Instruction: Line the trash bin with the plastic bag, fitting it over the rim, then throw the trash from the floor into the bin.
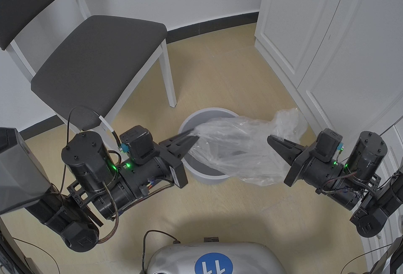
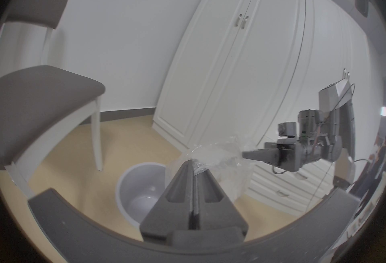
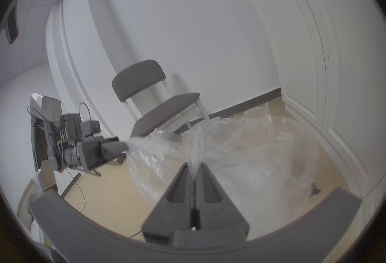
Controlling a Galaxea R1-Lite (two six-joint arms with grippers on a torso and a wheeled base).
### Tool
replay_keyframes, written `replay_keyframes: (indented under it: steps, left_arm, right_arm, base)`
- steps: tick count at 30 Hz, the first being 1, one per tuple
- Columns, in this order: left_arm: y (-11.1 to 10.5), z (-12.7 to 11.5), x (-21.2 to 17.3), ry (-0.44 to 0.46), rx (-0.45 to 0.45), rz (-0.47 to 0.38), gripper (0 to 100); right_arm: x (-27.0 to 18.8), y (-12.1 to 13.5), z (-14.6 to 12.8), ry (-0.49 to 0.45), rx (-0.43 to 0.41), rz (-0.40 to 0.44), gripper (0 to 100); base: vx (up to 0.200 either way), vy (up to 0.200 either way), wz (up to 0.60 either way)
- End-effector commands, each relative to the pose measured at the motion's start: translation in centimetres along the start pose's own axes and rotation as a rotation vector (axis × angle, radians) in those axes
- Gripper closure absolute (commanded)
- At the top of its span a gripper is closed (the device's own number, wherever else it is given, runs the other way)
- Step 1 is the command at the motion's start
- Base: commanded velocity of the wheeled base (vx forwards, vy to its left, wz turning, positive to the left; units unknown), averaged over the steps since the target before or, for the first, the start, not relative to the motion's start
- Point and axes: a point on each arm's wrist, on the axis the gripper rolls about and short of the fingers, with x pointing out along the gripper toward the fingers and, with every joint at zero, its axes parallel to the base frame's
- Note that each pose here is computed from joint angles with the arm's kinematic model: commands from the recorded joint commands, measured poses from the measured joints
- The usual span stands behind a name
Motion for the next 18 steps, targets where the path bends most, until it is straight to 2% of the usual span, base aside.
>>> replay_keyframes:
  steps: [1,4,11,14,18]
  left_arm:
    - [3.8,0.2,-1.0,0.003,0.087,0.169,100]
    - [5.5,0.5,-1.4,-0.002,0.111,0.223,100]
    - [7.2,0.8,-1.5,-0.006,0.118,0.278,100]
    - [8.8,1.2,-1.7,0.004,0.121,0.327,100]
    - [10.4,1.6,-2.1,0.000,0.128,0.373,100]
  right_arm:
    - [-0.8,-0.8,1.0,-0.019,-0.004,-0.050,100]
    - [-1.8,-1.1,2.6,-0.024,-0.008,-0.079,100]
    - [-3.9,-2.5,4.8,0.027,-0.014,-0.171,100]
    - [-5.0,-3.8,5.3,0.097,-0.069,-0.247,100]
    - [-5.8,-4.8,5.4,0.114,-0.118,-0.302,100]
  base:
    - [0.000,0.000,0.00]
    - [0.000,0.000,0.00]
    - [0.000,0.000,0.00]
    - [0.000,0.000,0.00]
    - [0.000,0.000,0.00]
